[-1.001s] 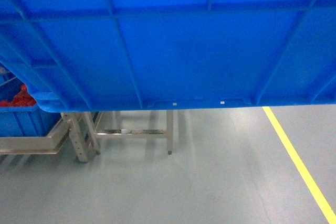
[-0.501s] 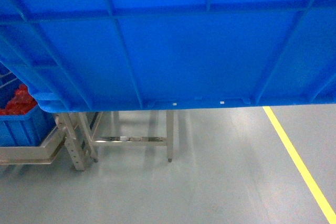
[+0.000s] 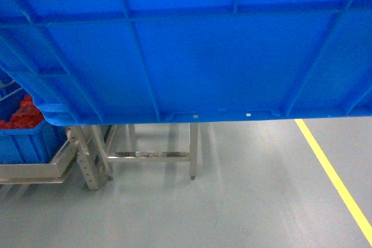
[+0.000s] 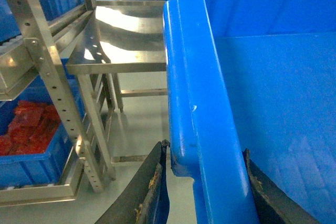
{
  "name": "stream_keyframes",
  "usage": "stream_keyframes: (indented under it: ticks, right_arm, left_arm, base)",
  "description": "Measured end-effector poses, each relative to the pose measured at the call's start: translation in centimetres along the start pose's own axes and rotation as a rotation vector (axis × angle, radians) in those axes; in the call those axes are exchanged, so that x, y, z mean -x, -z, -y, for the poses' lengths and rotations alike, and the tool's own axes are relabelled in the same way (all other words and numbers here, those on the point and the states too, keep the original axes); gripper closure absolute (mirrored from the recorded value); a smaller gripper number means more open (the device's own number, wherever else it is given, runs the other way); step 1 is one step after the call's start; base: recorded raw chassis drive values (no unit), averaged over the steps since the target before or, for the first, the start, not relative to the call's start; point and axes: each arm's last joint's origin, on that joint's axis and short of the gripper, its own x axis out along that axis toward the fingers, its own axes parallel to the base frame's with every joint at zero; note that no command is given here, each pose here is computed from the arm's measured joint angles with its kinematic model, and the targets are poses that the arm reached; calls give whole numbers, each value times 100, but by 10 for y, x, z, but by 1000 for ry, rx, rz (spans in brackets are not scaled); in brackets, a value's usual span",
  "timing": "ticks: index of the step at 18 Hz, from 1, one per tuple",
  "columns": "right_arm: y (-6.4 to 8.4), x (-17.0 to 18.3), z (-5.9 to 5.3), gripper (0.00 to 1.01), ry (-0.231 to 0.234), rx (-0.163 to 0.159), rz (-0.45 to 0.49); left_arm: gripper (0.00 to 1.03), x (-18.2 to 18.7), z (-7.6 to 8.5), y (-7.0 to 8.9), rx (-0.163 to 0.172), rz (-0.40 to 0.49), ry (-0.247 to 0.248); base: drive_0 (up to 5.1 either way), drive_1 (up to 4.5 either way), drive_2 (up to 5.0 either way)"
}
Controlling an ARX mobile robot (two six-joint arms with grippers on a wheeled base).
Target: Place box next to blue box on left shelf
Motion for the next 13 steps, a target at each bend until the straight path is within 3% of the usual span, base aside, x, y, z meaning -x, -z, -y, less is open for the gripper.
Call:
stream_keyframes:
  ticks: [13]
  right_arm:
    - [0,0,0,92,-5,0,1]
  left_arm:
    - [71,0,0,0,0,-2,0]
  base:
    - [-498,248,248]
